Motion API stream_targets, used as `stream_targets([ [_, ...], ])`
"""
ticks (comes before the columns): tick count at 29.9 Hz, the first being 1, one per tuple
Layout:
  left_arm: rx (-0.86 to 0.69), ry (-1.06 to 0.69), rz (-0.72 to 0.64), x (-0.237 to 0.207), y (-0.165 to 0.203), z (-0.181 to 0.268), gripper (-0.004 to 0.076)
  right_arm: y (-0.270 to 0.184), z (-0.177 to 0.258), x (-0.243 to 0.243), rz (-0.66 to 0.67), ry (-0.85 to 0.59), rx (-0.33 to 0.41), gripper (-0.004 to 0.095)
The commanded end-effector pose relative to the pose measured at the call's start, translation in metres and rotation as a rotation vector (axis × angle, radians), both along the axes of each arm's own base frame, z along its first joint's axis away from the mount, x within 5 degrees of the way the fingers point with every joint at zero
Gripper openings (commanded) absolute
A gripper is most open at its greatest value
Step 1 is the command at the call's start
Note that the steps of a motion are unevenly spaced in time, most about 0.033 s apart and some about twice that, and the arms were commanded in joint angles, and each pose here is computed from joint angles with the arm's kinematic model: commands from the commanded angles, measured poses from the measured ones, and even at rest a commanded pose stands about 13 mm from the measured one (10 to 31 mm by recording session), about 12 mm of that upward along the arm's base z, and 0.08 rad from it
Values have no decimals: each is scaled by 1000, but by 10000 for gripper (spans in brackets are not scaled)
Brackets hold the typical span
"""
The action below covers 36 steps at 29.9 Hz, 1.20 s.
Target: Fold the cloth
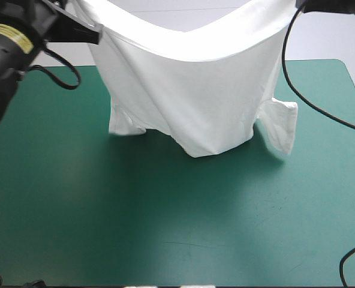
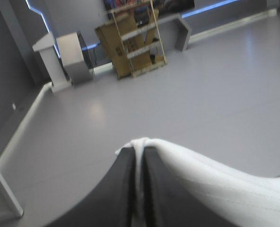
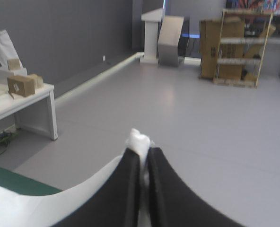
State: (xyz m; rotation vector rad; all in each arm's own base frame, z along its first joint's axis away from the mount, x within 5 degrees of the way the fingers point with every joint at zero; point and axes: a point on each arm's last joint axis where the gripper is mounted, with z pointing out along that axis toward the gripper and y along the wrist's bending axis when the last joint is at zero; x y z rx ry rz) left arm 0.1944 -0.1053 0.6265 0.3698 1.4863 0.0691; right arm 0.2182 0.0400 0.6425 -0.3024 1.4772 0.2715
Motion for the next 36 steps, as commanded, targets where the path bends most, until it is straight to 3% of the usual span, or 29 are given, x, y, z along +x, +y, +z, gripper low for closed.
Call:
stream_targets([
  [1, 2, -181, -70, -46, 29, 38, 21, -2, 33, -57, 12, -201, 22, -17],
  [5, 48, -120, -86, -66, 44, 39, 21, -2, 37, -89, 24, -197, -8, -17],
  [12, 129, -70, 95, -52, 52, 33, 21, -3, 36, -92, 23, -181, -9, -17],
  [16, 203, -149, 226, -20, 35, 33, 21, -2, 36, -46, 4, -239, 42, -17],
  [19, 239, -208, 246, 16, 11, 27, 26, -2, 32, 0, -10, -298, 86, -17],
  [22, 153, -236, 196, 70, -4, 11, 26, 0, 15, 57, -3, -308, 149, -17],
  [26, -17, -244, 64, 139, 5, -14, 25, 3, -12, 123, 18, -348, 240, -17],
  [28, -103, -295, 25, 161, 16, -20, 25, 2, -21, 146, 12, -418, 293, -17],
  [31, -96, -381, 45, 168, 31, -16, 25, 0, -18, 151, -9, -552, 334, -17],
  [36, -15, -557, 101, 137, 46, 15, 25, 0, 17, 103, -96, -810, 287, -17],
])
